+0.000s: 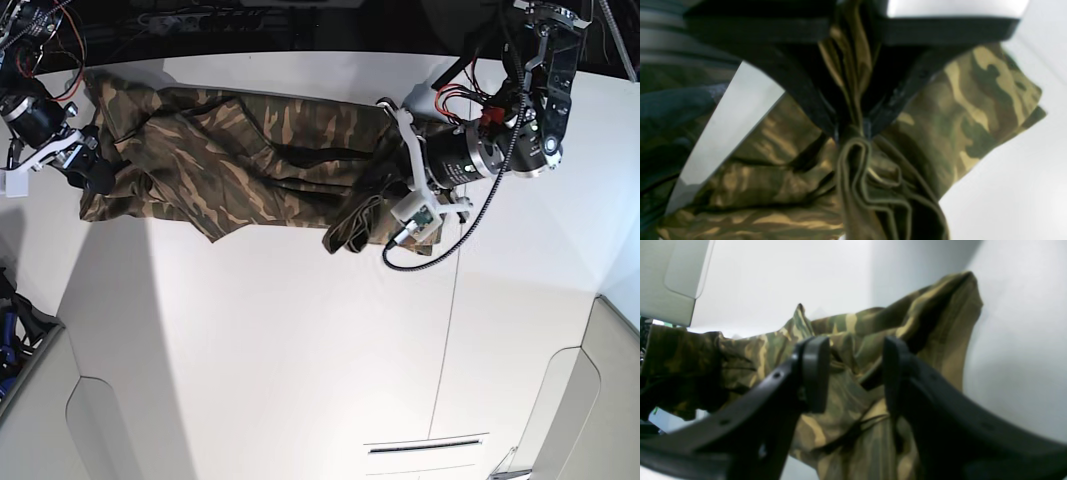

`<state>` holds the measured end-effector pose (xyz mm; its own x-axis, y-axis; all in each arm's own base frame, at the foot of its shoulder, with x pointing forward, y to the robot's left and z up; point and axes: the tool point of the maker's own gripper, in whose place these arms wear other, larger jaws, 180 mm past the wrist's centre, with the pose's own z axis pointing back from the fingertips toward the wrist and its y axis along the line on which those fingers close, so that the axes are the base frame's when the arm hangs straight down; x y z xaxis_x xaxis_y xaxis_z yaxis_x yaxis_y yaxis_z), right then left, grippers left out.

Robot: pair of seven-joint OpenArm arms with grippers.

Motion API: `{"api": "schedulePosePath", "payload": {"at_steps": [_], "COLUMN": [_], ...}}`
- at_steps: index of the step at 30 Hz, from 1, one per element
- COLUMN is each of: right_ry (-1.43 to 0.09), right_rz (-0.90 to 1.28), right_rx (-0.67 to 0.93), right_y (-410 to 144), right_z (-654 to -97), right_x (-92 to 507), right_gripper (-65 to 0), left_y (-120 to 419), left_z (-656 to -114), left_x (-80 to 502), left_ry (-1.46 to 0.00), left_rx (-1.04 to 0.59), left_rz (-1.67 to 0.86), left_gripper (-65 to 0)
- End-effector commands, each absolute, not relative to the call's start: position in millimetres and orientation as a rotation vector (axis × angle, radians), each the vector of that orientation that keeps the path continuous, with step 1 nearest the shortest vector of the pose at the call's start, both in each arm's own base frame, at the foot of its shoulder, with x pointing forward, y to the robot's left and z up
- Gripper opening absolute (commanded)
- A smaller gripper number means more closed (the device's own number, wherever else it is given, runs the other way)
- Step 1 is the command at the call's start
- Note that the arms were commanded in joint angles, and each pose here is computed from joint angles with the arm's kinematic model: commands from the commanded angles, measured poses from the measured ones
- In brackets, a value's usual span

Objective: Fold the T-shirt properly
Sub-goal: 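Carry the strip end in the left gripper toward the middle of the strip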

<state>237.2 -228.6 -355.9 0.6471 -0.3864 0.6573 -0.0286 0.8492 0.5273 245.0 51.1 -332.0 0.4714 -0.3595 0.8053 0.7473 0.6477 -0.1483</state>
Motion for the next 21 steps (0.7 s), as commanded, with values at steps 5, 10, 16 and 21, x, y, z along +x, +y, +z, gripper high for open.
{"api": "schedulePosePath", "payload": {"at_steps": [5, 10, 16, 21], "right_ry": [-0.894, -0.899, -0.895, -0.873], "right_rz": [-0.203, -0.221, -0.241, -0.246], "right_rx": [0.505, 0.463, 0.406, 0.404], "right_y": [-236.5, -247.7, -262.4, -262.7], "right_z": [-345.1, -346.0, -348.5, -354.6], "right_x": [244.0, 242.4, 238.2, 235.6], "right_gripper": [-37.2, -21.1, -21.1, -21.1], "left_y": [37.3, 30.1, 19.5, 14.6], "left_z": [-325.5, -333.5, -336.8, -335.1], "left_x": [249.1, 247.1, 240.3, 240.5], "left_ry": [-0.865, -0.862, -0.839, -0.846], "left_rx": [-0.583, -0.629, -0.657, -0.671], "left_rz": [-0.698, -0.675, -0.681, -0.672], "left_gripper": [-45.8, -30.1, -30.1, -30.1]}}
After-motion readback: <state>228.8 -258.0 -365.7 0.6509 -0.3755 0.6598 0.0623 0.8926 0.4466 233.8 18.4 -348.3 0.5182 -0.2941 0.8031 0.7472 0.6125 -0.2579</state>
